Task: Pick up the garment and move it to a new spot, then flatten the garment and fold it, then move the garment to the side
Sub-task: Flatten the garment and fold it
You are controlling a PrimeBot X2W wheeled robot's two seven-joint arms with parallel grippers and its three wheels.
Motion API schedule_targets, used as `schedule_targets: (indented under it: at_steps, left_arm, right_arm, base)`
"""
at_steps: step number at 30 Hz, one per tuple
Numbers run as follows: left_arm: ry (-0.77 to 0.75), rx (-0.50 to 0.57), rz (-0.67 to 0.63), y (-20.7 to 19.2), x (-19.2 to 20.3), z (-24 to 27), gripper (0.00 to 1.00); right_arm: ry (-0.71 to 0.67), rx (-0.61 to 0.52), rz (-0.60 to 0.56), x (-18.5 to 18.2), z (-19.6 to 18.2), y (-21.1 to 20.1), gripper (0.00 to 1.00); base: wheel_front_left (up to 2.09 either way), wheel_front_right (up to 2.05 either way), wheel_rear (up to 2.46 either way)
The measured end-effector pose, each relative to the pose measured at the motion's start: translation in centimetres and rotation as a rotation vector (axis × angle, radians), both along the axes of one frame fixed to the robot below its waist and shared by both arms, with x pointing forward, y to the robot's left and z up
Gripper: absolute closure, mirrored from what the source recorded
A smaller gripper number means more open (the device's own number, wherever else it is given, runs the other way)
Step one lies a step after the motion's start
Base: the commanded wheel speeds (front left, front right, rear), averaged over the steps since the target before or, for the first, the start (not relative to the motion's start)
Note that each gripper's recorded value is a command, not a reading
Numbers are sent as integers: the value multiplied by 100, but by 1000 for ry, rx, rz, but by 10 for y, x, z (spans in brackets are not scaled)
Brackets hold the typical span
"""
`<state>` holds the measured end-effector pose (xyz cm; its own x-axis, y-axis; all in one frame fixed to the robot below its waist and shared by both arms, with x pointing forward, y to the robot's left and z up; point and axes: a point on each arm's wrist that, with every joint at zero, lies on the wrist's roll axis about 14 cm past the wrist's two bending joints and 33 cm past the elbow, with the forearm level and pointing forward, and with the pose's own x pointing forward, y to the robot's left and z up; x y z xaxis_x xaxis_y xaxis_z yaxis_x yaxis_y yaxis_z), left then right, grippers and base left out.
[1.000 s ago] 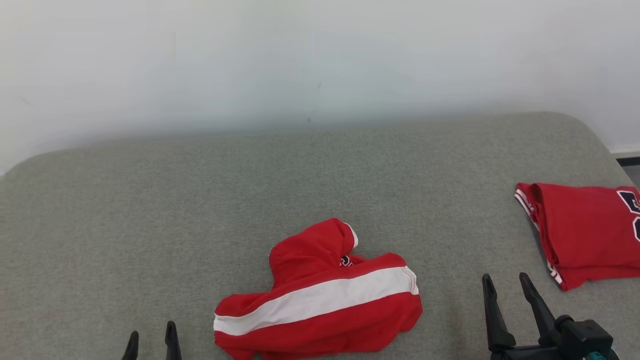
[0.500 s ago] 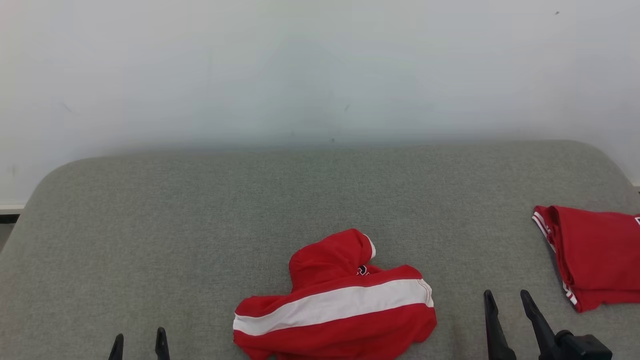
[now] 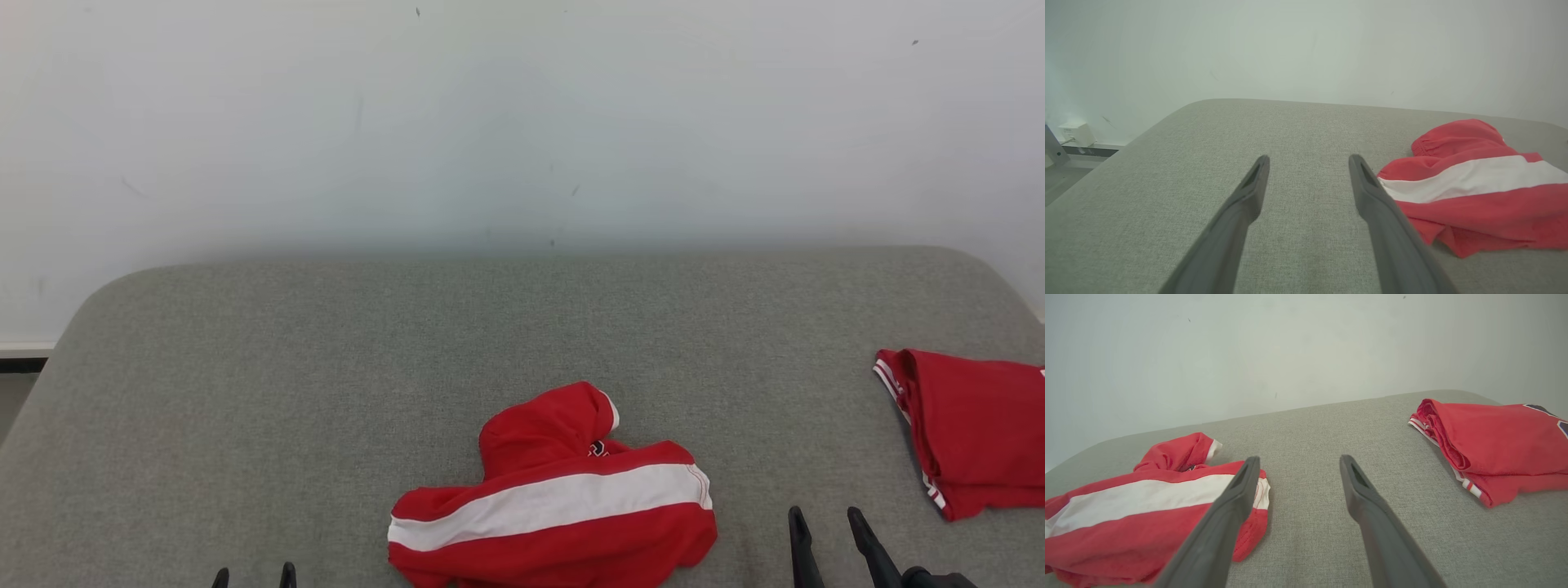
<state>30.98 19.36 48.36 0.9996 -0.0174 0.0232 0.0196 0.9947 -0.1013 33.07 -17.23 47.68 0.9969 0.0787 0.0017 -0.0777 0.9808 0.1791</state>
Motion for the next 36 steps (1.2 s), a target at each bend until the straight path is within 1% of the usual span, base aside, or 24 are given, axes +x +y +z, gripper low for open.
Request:
schedule_targets:
  at_steps: [9,25,30,36]
  left_arm:
    - [3,0,13,5,1,-1,0]
    - [27,7,-19,-4,6,-8,0]
    - [52,-29,-54,-16,7,-16,0]
    - [98,-47,-131,-32,18,-28,0]
  right_arm:
    - [10,-3,12,-3,-3,4,0]
    - [21,1,16,-2,-6,6,0]
    - [21,1,19,-1,-6,6,0]
    - [21,1,25,1,-6,9,0]
  base:
    - [0,0,0]
    - [0,0,0]
    - [0,0,0]
    - [0,0,0]
